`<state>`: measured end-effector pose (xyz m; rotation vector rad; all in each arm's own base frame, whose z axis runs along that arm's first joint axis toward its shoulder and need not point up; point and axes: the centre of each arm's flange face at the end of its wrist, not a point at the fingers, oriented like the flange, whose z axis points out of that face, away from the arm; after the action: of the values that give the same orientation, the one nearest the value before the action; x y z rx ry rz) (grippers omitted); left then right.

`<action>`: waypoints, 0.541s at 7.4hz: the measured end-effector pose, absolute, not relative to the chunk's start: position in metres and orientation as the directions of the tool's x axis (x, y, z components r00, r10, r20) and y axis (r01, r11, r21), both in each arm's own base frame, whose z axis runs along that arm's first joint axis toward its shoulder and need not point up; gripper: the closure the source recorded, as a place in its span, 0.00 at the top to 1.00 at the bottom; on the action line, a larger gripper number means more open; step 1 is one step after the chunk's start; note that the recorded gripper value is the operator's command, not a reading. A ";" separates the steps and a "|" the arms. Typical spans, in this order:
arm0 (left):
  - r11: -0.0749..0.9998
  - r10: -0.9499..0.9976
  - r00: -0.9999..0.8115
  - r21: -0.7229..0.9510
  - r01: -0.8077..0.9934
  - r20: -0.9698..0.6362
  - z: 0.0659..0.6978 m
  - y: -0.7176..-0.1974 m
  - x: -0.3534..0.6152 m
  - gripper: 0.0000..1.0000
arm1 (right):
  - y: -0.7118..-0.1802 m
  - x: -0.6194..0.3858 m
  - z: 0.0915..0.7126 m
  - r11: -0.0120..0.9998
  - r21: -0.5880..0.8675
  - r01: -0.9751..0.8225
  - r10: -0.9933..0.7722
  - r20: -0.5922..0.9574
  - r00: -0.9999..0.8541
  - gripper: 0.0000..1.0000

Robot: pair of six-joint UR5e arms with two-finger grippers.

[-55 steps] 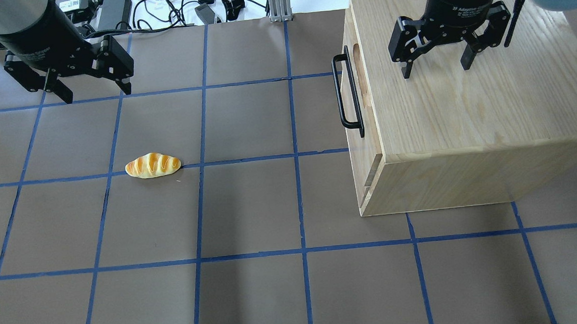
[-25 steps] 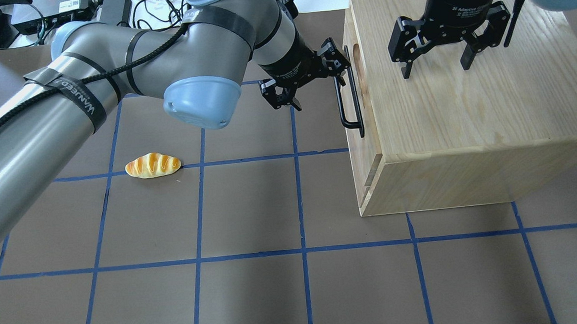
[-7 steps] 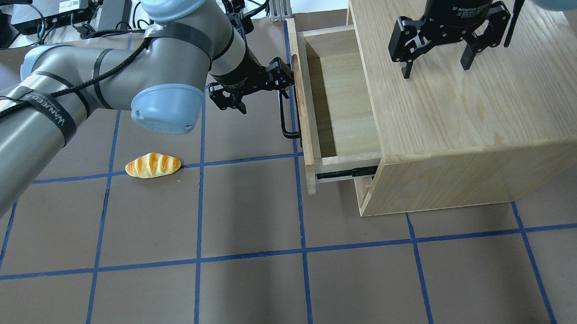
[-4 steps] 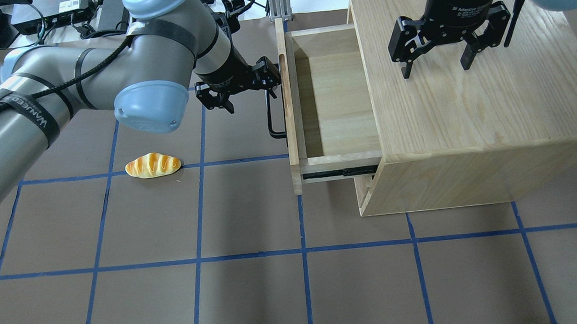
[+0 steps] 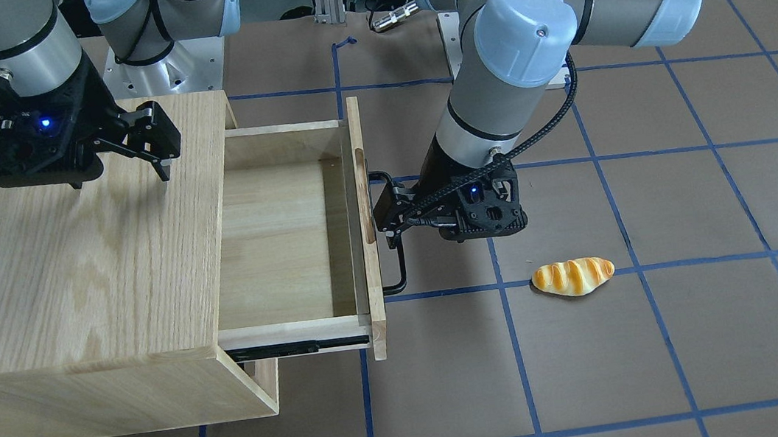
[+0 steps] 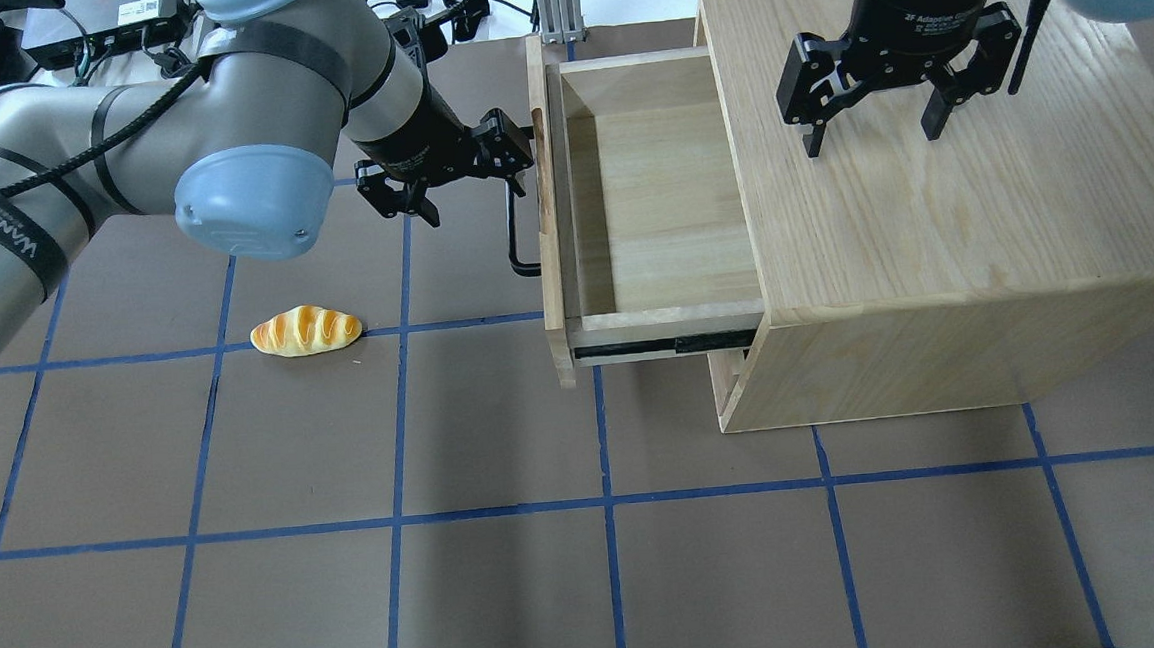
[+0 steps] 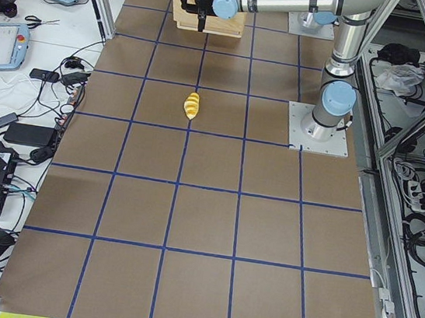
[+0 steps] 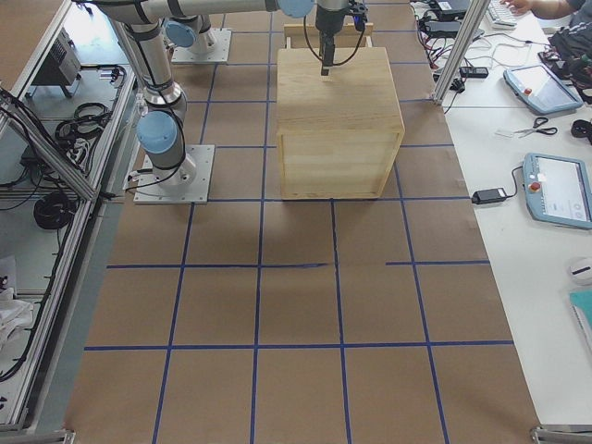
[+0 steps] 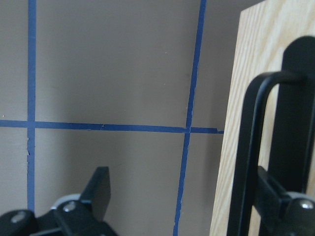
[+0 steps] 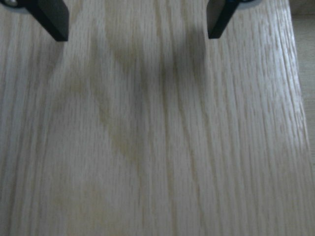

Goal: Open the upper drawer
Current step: 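Pull the drawer handle away from the cabinet with the left gripper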

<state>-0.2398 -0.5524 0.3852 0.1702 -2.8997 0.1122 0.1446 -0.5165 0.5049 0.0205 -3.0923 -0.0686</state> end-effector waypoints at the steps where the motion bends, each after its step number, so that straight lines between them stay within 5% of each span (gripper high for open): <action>1: 0.991 -0.109 -0.966 -0.054 -0.125 0.233 0.385 -0.552 -0.235 1.00 | -0.516 0.145 0.505 0.999 0.045 -0.012 -0.014 0.048 -0.999 1.00; 4: 0.993 -0.109 -0.970 -0.028 -0.118 0.219 0.393 -0.549 -0.212 1.00 | -0.516 0.145 0.505 0.999 0.045 -0.012 -0.014 0.048 -0.999 1.00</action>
<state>-0.2118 -0.5493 0.3933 0.1678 -2.9178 0.0594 0.1448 -0.5164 0.5046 0.0201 -3.0923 -0.0694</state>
